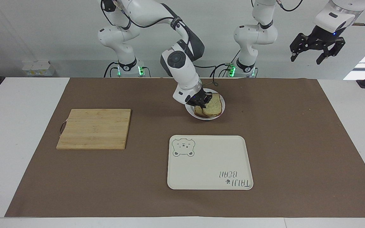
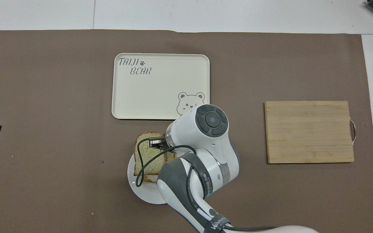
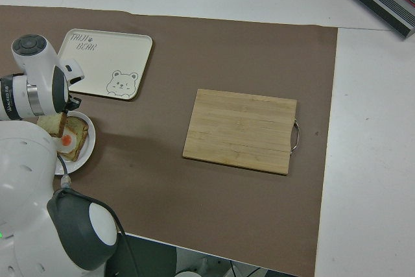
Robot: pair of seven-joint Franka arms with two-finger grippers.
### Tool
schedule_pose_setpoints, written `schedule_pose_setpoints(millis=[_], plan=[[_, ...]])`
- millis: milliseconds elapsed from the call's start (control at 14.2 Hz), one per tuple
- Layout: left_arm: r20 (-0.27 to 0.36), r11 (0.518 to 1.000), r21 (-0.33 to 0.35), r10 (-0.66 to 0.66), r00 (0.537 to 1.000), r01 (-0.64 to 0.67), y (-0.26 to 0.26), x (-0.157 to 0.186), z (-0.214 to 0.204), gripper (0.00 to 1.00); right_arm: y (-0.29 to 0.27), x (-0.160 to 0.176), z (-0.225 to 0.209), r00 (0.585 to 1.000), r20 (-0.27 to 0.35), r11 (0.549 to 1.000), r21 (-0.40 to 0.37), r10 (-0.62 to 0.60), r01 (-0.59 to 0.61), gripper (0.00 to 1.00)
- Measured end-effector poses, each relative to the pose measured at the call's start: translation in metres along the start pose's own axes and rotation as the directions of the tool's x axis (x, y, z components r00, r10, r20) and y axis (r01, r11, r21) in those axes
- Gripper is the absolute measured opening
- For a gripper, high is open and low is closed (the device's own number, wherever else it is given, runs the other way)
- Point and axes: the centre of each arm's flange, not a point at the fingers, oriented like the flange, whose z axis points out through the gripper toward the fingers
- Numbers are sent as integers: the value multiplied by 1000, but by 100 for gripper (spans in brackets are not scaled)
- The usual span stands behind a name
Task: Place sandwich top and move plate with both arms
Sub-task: 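Lower the bread slice onto the egg and open the right gripper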
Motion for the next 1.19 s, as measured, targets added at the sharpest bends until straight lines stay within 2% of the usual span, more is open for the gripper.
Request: schedule_pose_setpoints(millis=[211,491,842,912,982,1053,1193], plan=[[0,1000,0,2,1000,-2,1,0,0,100,9,-3,21,1000,27,1000,-23,11,-11,9],[2,1000,0,4,1000,-4,2,0,1,100,16,-2,27,1000,9,1000,-23,20,-20,9],[2,1000,0,5,1000,-5,3,-1,1,100,20,-4,33,999,17,999,-31,28,-27,9],[3,1000,0,5,1000,-5,3,-1,1,100,21,-4,33,999,16,999,-31,31,-30,15],[3,1000,0,5,1000,-5,3,-1,1,100,22,-3,33,999,16,999,-31,33,-32,15],[3,1000,0,5,1000,-5,2,-1,1,100,22,-2,32,999,15,999,-30,34,-34,21],[3,1000,-1,4,1000,-4,2,-2,1,100,22,-1,30,999,11,999,-28,34,-34,43]])
